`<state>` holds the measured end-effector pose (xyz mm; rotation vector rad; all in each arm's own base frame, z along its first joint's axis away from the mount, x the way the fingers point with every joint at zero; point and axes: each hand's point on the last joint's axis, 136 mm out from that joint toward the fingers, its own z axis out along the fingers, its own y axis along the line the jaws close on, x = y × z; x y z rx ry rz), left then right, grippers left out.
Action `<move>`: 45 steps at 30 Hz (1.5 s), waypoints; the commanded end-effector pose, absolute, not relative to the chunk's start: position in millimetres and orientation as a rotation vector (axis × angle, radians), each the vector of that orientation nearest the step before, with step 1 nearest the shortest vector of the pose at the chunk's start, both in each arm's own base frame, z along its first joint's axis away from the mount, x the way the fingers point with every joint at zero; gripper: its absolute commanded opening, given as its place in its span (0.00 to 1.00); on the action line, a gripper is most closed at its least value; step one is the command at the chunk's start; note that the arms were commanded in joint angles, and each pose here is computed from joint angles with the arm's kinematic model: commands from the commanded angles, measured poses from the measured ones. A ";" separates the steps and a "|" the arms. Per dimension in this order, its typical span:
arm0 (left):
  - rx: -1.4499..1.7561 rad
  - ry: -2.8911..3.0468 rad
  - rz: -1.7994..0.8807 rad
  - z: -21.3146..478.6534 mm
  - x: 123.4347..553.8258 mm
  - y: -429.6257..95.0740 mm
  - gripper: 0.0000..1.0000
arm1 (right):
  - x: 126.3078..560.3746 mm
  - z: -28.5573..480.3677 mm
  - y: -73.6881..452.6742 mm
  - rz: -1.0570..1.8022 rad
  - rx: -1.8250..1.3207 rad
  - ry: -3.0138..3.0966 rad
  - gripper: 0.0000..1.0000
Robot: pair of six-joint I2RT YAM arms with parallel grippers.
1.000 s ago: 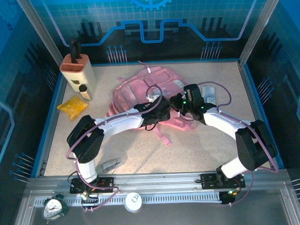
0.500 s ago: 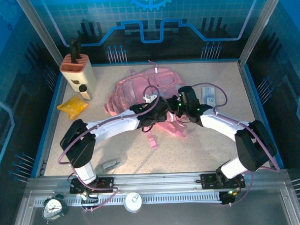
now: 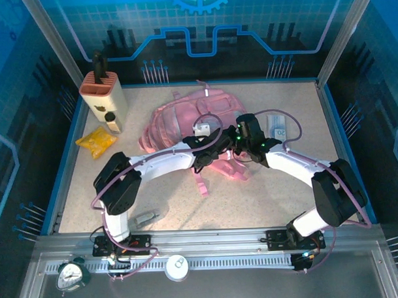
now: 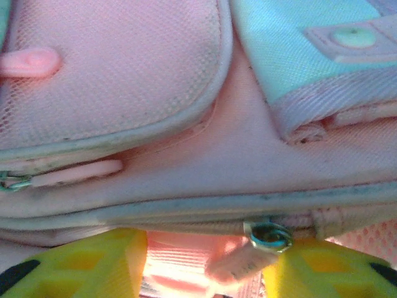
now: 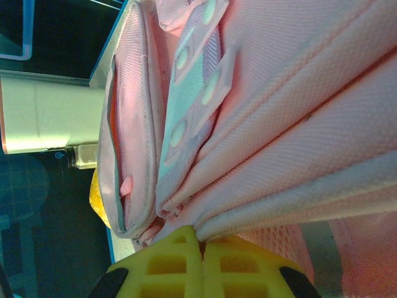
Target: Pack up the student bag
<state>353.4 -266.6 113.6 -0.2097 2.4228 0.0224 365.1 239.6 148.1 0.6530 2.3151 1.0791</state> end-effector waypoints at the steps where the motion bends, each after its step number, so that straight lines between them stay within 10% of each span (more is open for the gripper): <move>1: -0.194 2.367 0.055 139.8 358.4 -243.1 0.46 | 372.4 178.1 248.2 1.122 0.568 2.229 0.00; 45: 0.405 2.367 -0.672 183.7 372.9 -271.9 0.51 | 376.9 183.6 242.9 1.143 0.545 2.237 0.00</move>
